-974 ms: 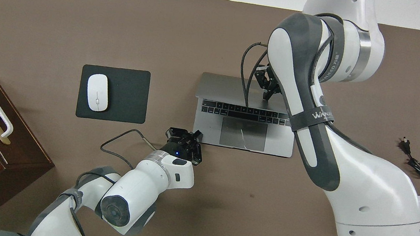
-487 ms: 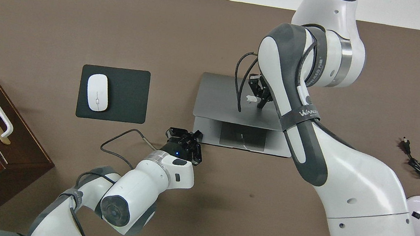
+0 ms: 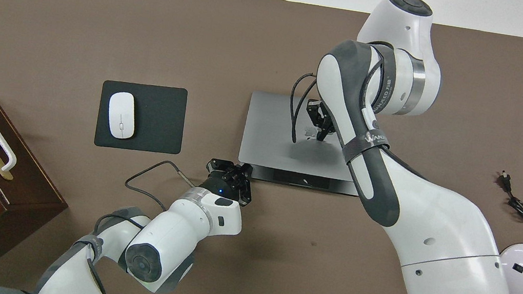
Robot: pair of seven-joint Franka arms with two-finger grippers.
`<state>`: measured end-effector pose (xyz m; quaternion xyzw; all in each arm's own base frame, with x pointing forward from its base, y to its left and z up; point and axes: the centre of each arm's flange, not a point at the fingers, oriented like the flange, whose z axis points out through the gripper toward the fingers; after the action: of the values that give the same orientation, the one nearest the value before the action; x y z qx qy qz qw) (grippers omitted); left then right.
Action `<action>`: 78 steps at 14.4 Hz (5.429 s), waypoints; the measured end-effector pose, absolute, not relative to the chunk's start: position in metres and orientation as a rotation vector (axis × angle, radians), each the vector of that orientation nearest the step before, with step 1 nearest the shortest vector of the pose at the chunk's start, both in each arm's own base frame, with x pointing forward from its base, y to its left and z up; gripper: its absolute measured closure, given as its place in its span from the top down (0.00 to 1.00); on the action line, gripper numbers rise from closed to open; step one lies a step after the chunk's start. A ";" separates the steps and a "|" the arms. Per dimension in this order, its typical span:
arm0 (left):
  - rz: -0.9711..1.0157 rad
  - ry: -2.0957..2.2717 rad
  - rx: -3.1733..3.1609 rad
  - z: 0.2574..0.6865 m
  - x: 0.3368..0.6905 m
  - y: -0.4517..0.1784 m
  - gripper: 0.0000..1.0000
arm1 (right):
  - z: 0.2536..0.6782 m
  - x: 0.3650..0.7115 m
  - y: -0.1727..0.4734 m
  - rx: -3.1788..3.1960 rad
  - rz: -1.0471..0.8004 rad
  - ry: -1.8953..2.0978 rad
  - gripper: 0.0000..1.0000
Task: Close laptop with both arms
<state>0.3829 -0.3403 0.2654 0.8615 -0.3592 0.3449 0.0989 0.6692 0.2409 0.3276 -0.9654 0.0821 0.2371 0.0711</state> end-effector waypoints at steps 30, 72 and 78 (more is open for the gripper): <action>0.995 -0.923 2.582 0.266 0.382 -0.335 0.01 | 0.465 0.686 0.148 -2.844 0.584 0.371 0.01; 0.303 -0.305 3.073 0.649 0.529 0.004 1.00 | 0.683 0.541 -0.077 -3.111 -0.127 0.175 1.00; 0.185 -0.273 3.088 0.636 0.534 0.018 1.00 | 0.684 0.535 -0.011 -3.106 -0.045 0.203 1.00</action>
<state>0.5343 0.0178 0.6356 0.9942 -0.0879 0.0596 0.0178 0.5350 -0.0110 0.6839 -0.9977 0.0651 -0.0144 0.0142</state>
